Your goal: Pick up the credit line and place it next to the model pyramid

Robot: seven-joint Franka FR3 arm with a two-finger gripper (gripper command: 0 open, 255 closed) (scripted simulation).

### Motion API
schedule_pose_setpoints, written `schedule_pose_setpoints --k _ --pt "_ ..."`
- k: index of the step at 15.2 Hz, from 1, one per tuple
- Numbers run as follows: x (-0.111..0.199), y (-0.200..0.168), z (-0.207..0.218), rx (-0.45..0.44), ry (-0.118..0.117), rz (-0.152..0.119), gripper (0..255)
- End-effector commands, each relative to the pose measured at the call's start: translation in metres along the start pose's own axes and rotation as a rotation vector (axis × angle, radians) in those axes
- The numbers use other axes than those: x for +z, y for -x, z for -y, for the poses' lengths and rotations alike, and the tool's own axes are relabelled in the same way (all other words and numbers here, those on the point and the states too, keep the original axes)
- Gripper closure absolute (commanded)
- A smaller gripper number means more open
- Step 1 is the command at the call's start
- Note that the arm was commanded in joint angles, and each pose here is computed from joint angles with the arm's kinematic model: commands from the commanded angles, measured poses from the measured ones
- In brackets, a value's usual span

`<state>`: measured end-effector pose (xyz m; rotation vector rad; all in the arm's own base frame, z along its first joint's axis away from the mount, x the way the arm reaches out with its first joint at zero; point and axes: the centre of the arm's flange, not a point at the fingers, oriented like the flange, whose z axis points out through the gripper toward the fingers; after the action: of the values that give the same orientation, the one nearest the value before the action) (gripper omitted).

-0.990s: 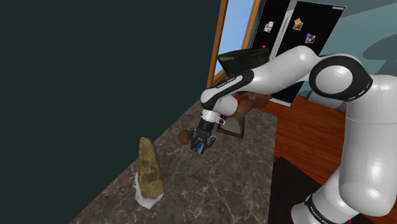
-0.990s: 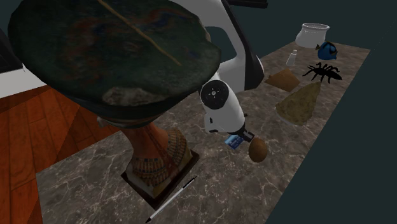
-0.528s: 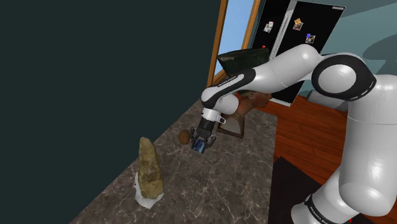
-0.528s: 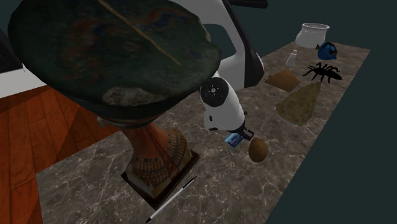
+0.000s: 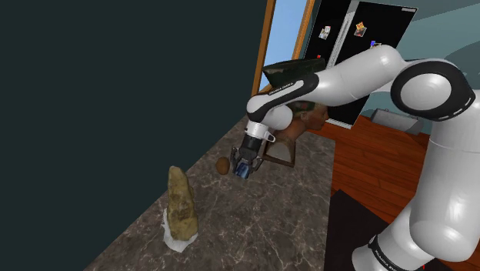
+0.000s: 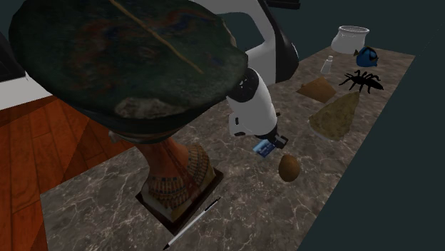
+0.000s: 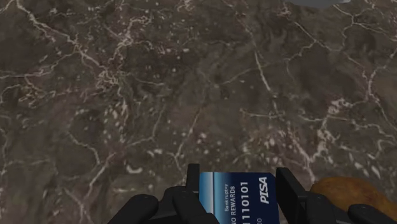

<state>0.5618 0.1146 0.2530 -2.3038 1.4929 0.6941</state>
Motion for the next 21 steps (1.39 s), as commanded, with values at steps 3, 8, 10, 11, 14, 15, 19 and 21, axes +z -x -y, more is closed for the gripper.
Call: schedule_pose_setpoints --k 3,8,10,11,14,15,19,21 --pt "-0.018 0.011 0.0 0.0 0.001 0.0 255" --pt "-0.04 0.026 0.0 0.0 0.001 0.0 255" --pt "-0.049 0.032 0.0 0.0 0.001 0.0 255" --pt "-0.053 0.035 0.0 0.0 0.001 0.0 255" --pt "-0.067 0.043 0.0 0.0 0.001 0.0 255" --pt "-0.071 0.046 0.0 0.0 0.001 0.0 255" --pt "-0.089 0.058 0.0 0.0 0.001 0.0 255" --pt "-0.096 0.063 0.0 0.0 0.001 0.0 255"
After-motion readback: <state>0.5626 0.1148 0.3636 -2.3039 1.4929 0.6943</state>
